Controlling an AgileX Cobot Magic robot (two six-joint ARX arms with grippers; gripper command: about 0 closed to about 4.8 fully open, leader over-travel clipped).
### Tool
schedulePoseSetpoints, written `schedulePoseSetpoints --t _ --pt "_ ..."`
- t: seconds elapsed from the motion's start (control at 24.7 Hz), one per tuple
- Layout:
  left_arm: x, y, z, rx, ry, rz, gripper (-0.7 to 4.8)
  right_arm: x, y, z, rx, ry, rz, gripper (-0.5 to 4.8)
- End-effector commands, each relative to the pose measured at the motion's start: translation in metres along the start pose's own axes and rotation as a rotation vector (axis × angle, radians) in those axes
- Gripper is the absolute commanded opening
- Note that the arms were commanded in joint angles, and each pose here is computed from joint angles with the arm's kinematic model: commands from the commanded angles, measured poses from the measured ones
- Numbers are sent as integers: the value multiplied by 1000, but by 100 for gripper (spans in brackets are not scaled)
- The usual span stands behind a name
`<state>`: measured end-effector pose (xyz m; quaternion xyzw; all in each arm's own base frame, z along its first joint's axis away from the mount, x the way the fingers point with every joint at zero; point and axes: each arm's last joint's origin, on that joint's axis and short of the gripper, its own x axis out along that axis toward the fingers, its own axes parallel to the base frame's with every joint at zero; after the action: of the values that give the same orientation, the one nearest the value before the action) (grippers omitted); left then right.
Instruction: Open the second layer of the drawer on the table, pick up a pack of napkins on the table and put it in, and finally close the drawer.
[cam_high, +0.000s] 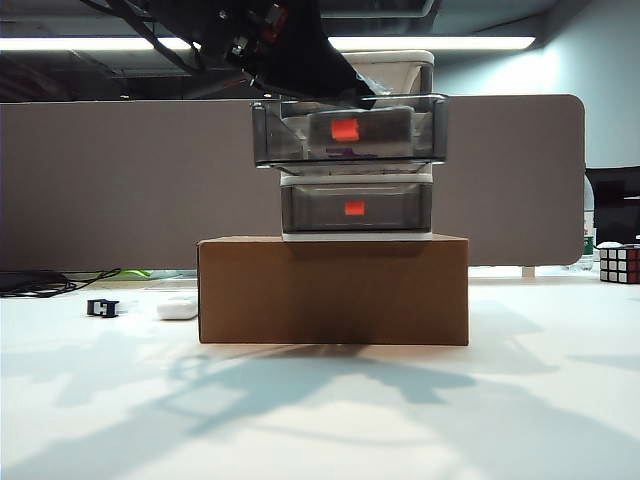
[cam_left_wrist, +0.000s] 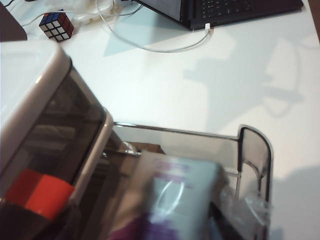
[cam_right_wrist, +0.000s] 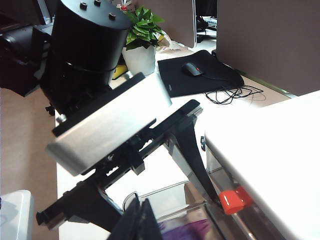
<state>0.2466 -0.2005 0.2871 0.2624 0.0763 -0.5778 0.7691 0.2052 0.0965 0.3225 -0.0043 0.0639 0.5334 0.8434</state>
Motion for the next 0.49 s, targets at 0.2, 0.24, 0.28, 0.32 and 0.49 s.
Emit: schedulePoseSetpoints --t 0.2,0.24,0.28,0.32,0.49 --pt "-38 -10 24 -56 -23 12 191 1 -4 3 -22 -14 -95 -5" --pt "-45 -13 27 -79 -26 9 159 2 -5 3 -26 -17 -109 -5" --pt "-55 -17 31 -111 -27 5 114 3 -7 3 -31 -24 -119 -5" --pt "-62 -20 33 -134 -23 3 96 5 -9 3 -37 -30 -133 -5" --pt "-82 -38 30 -197 50 -93 68 21 -26 11 -25 -15 -180 -5"
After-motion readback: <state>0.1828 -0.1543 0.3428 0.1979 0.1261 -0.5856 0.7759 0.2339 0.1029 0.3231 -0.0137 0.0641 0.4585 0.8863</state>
